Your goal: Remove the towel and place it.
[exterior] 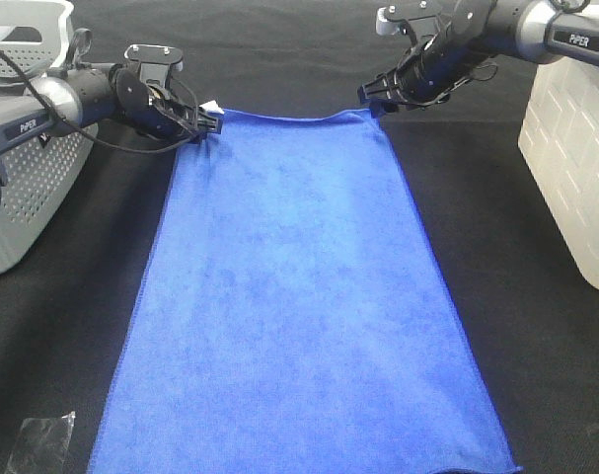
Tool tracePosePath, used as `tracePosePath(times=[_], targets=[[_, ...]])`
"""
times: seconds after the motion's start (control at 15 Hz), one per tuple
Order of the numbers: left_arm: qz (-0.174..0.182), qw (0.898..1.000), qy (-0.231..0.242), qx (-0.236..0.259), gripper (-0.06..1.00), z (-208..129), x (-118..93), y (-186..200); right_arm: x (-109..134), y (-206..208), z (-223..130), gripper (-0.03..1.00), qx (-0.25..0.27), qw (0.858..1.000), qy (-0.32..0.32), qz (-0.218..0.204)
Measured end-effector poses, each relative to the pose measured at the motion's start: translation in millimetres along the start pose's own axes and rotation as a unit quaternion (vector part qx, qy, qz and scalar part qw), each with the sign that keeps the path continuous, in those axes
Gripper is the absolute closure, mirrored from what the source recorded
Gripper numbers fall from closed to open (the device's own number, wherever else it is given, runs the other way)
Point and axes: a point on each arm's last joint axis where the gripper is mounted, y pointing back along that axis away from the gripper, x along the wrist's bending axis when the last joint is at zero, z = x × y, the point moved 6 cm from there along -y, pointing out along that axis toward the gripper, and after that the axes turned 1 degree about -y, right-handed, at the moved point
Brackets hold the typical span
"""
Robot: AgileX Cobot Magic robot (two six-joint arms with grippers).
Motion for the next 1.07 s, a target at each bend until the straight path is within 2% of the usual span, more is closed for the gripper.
tracePosePath(times=[0.27, 0.6, 1.0, 1.07], targets=[[-0.001, 1.000, 0.014, -0.005, 0.38, 8, 0, 6, 0, 0, 0, 0.35, 0.001, 1.000, 0.000, 0.000], [-0.003, 1.000, 0.013, -0.024, 0.38, 50, -2, 39, 1, 12, 7, 0.35, 0.004, 1.000, 0.002, 0.003], [-0.018, 0.998, 0.008, 0.060, 0.38, 80, -10, 106, 8, 80, 33, 0.35, 0.040, 0.999, -0.002, 0.023], [-0.026, 0.996, 0.009, 0.087, 0.38, 87, -13, 130, 11, 106, 42, 0.35, 0.048, 0.998, -0.010, 0.028]])
